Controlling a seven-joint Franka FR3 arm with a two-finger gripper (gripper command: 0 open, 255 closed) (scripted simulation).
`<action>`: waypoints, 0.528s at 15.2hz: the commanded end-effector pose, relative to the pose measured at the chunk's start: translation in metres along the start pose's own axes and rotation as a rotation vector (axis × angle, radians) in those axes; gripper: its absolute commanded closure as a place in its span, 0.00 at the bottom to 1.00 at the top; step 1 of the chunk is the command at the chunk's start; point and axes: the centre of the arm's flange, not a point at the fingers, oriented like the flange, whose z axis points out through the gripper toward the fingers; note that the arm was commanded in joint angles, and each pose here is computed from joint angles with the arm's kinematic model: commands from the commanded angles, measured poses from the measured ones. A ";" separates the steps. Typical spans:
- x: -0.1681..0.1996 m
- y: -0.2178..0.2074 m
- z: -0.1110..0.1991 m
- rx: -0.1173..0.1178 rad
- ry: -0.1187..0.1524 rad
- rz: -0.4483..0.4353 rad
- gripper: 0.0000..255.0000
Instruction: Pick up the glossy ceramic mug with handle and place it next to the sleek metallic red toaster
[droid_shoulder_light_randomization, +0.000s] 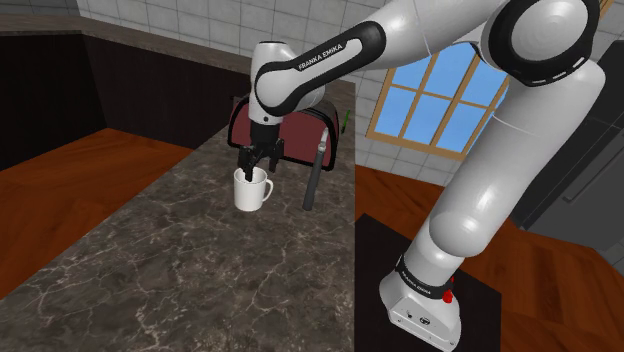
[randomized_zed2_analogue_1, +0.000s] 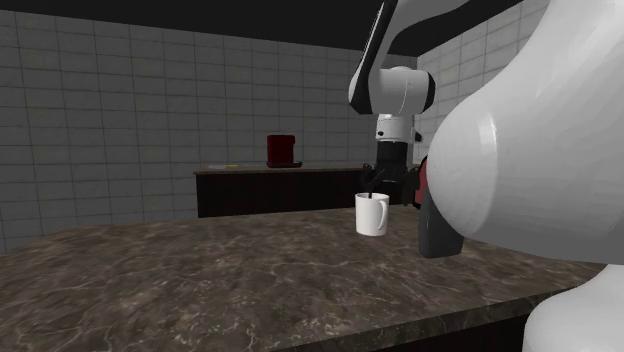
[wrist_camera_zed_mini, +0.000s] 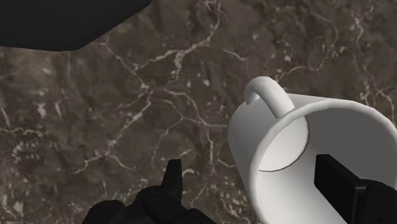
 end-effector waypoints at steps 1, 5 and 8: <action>0.000 0.000 0.000 0.000 0.000 0.000 0.00; 0.000 0.000 -0.050 0.000 0.000 0.000 0.00; 0.000 0.000 -0.050 0.000 0.000 0.000 0.00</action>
